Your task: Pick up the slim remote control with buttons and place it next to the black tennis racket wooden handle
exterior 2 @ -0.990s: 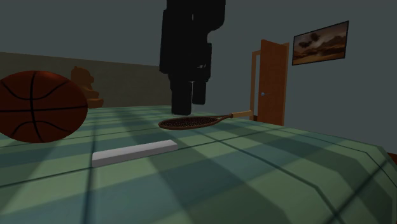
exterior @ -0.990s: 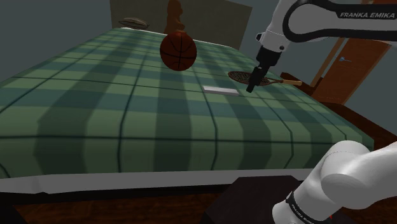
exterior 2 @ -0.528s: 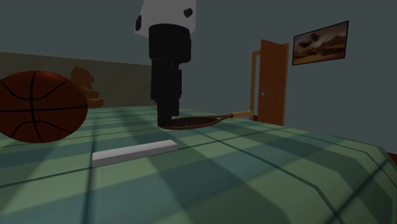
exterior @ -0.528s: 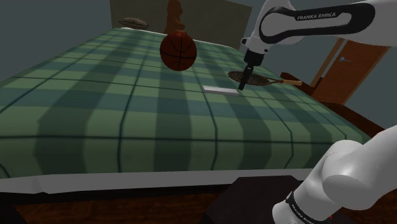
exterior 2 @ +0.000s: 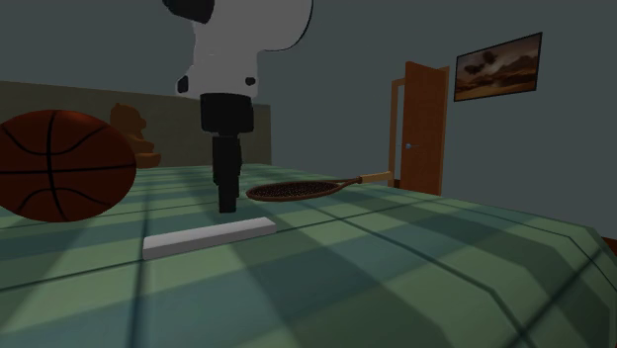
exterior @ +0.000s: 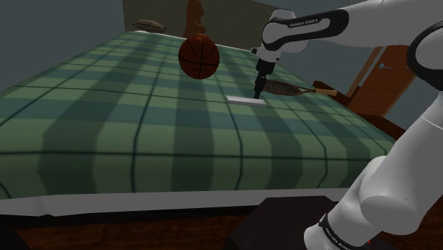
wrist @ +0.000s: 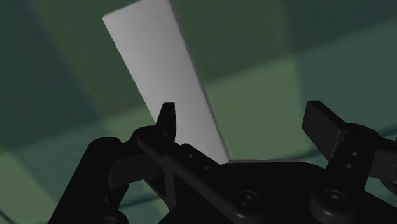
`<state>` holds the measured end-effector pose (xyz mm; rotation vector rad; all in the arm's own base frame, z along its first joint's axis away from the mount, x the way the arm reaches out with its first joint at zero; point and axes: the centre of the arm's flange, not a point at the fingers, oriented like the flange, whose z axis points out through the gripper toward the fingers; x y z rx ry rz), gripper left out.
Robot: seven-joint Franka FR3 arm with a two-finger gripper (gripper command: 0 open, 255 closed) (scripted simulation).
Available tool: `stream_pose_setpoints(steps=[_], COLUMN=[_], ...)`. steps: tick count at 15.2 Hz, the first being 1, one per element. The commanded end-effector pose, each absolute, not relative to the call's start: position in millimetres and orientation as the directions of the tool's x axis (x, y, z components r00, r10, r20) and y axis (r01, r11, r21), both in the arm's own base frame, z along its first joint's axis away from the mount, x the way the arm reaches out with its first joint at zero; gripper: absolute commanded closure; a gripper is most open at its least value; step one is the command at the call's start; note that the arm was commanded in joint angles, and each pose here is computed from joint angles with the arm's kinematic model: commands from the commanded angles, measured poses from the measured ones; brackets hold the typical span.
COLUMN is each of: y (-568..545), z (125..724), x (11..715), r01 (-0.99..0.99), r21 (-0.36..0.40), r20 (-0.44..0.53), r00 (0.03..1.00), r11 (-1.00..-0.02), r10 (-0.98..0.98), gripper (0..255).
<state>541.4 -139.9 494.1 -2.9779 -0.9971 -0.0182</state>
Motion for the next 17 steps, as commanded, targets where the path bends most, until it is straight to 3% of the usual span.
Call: stream_pose_setpoints(steps=[1, 4, 17], y=[-148, -154, -154], z=[483, 469, 429], x=[566, 600, 599], r01=[0.653, 0.712, 0.712], r21=[-0.007, -0.02, -0.02], r20=[0.005, -0.001, -0.001], r00=[0.757, 0.702, 0.702], r11=[-0.757, -0.702, -0.702], r10=[0.653, 0.712, 0.712], gripper=[0, 0, 0])
